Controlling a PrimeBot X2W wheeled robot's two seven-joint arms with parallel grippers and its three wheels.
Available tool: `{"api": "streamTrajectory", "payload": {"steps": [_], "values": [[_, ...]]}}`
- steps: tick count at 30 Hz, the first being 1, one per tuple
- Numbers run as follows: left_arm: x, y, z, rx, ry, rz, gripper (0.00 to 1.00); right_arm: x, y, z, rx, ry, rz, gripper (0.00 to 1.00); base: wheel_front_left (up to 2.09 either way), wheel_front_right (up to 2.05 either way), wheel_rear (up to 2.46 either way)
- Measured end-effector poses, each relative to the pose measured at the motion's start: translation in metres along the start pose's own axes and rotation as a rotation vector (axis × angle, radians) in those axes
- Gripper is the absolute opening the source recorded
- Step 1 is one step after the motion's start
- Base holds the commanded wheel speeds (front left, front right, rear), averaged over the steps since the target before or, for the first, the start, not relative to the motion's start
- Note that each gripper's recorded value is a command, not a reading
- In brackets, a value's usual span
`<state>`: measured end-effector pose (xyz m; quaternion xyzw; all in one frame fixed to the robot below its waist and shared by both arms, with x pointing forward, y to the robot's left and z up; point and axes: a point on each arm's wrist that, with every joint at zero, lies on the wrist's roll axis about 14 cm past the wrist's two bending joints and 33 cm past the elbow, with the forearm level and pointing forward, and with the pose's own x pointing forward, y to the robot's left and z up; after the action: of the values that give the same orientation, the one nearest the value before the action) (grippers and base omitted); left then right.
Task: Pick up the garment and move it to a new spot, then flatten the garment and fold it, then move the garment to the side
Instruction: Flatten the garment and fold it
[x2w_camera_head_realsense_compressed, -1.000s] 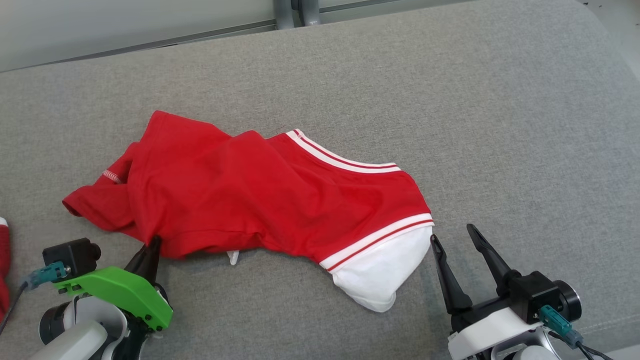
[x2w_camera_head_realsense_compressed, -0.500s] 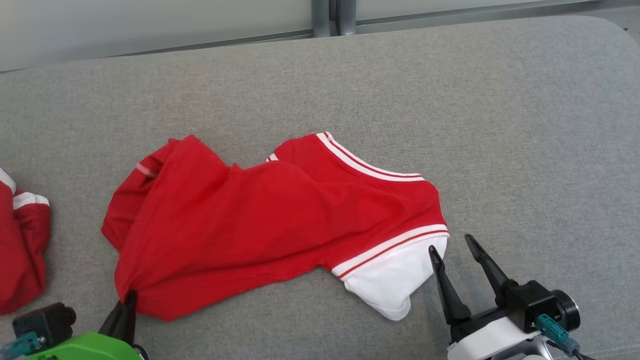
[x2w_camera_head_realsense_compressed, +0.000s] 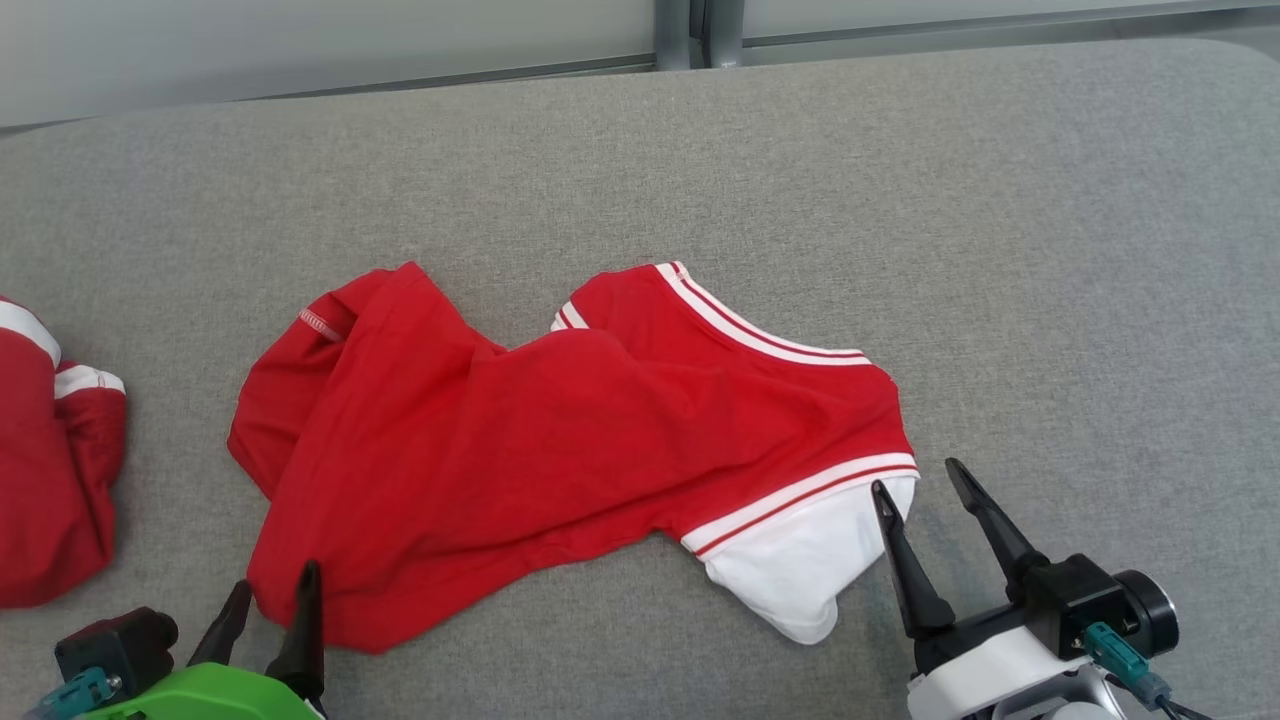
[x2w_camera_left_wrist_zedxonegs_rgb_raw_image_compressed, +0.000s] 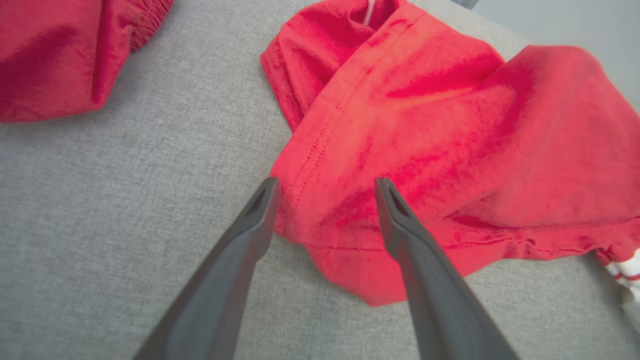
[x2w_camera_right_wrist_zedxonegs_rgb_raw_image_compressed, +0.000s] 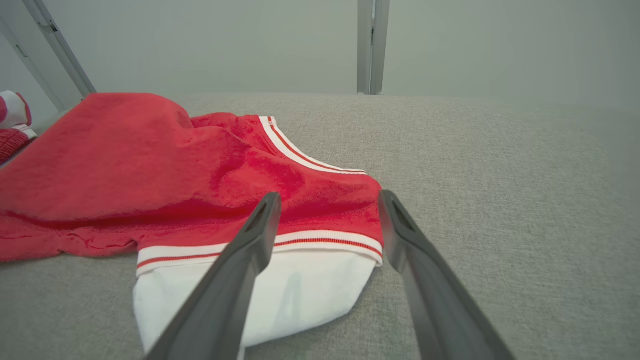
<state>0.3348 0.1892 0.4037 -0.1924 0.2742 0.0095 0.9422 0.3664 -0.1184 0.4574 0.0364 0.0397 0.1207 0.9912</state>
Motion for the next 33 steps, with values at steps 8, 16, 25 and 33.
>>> {"api": "streamTrajectory", "payload": {"steps": [8, 16, 25, 33], "values": [[-0.009, -0.016, 0.032, 0.099, -0.179, -0.048, 1.00, -0.013, -0.022, 0.017, -0.047, -0.046, -0.070, 1.00, 0.00, 0.00, 0.00], [-0.025, -0.025, 0.049, 0.186, -0.334, -0.064, 1.00, -0.036, -0.038, 0.027, -0.102, -0.068, -0.130, 1.00, 0.00, 0.00, 0.00], [-0.048, -0.016, 0.051, 0.216, -0.435, -0.064, 1.00, -0.064, -0.048, 0.036, -0.115, -0.099, -0.183, 1.00, 0.00, 0.00, 0.00], [-0.051, -0.023, 0.052, 0.266, -0.471, -0.146, 1.00, -0.070, -0.055, 0.045, -0.127, -0.127, -0.210, 1.00, 0.00, 0.00, 0.00]]}}
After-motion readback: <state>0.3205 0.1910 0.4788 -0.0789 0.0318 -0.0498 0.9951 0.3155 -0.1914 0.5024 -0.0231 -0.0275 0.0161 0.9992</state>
